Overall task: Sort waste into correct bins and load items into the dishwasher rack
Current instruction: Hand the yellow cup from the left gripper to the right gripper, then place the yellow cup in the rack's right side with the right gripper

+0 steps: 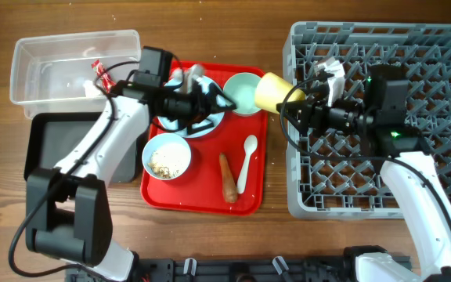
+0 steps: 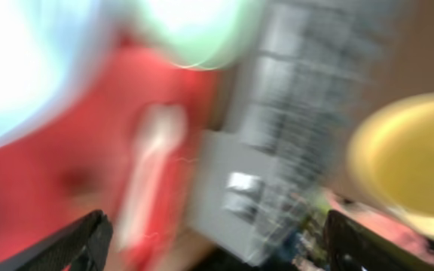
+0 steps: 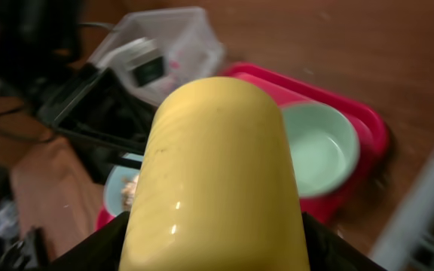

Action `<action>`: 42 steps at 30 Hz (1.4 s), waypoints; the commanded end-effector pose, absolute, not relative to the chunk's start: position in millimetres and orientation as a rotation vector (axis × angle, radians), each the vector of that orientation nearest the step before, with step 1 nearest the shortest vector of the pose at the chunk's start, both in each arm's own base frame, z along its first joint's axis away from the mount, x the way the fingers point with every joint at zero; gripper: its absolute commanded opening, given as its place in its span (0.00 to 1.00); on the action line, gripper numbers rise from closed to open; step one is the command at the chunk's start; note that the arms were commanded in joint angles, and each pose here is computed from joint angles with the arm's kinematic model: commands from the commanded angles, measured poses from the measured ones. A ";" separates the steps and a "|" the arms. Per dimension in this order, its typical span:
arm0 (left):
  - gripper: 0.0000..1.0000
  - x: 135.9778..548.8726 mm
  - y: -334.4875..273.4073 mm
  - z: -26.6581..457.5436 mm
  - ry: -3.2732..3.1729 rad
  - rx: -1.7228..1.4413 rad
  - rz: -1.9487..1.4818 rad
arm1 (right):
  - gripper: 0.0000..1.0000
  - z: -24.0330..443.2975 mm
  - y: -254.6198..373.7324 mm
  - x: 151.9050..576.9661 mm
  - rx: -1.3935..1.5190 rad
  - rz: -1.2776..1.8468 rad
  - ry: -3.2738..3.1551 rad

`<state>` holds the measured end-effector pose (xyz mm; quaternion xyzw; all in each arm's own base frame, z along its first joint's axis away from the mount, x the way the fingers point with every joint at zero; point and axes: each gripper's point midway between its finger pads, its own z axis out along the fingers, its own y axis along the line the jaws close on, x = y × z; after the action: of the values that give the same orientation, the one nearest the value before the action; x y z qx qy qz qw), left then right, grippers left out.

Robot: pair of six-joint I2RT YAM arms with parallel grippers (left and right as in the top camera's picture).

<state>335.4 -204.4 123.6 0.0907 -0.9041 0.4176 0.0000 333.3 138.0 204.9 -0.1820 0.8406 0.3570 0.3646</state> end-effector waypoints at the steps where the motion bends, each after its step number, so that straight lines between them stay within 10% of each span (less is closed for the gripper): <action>1: 0.94 342.2 -113.1 82.5 -3.167 0.488 0.604 | 0.47 239.3 86.8 354.2 -0.216 0.618 2.219; 11: 0.96 321.3 -51.9 70.6 -3.153 0.627 0.171 | 0.47 267.1 -74.2 315.8 0.474 0.079 2.401; 30: 0.96 324.0 -52.3 72.5 -3.167 0.628 0.180 | 0.49 136.4 -193.2 235.0 1.318 -0.152 2.746; 33: 0.97 324.1 -52.3 72.5 -3.167 0.628 0.181 | 0.53 130.7 -195.2 234.8 1.336 -0.162 2.758; 36: 0.97 324.1 -52.3 72.5 -3.167 0.628 0.181 | 1.00 129.4 -193.2 235.9 1.336 -0.141 2.762; 42: 0.97 324.1 -52.3 72.5 -3.167 0.628 0.181 | 1.00 129.0 -186.1 241.9 1.329 -0.060 2.755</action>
<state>320.4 -55.9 63.4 0.2006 -0.9775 0.0589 -0.0273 241.0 -188.8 132.7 0.4253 0.9033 -0.0326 0.0455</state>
